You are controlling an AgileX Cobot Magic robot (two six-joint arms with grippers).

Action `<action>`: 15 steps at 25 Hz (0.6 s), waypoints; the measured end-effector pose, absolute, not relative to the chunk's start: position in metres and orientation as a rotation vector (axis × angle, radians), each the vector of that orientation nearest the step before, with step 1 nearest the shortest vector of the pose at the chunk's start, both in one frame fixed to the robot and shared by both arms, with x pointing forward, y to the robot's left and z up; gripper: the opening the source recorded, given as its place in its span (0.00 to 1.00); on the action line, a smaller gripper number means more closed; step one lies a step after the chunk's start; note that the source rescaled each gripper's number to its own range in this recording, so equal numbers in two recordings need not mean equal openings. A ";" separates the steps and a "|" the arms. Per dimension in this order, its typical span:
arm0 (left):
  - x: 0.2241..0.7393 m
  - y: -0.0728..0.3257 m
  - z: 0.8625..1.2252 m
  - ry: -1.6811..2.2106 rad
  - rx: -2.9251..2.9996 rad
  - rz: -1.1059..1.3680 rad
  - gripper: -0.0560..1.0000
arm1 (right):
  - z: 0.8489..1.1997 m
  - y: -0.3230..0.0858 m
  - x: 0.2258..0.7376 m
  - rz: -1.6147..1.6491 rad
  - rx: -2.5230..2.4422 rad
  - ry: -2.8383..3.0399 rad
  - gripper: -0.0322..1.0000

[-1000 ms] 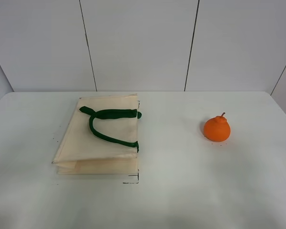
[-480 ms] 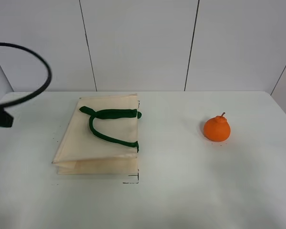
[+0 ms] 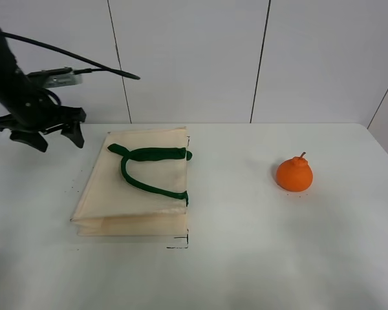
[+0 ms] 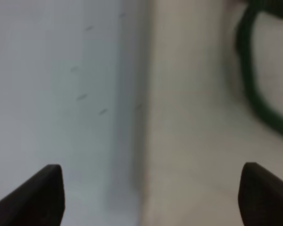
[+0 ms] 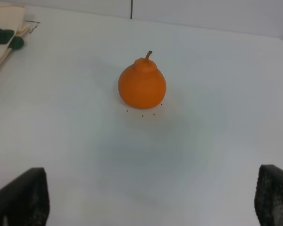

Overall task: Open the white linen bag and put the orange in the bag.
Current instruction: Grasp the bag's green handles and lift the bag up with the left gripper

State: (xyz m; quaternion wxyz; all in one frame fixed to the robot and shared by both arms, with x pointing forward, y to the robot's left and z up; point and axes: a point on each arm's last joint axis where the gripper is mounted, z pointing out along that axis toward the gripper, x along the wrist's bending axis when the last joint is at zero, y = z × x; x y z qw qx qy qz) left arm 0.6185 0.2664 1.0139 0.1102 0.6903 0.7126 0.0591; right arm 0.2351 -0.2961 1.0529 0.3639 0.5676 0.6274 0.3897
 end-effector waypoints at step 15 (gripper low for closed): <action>0.666 0.172 0.927 2.162 2.159 0.162 0.99 | 1.053 -0.296 0.235 1.002 1.460 1.614 1.00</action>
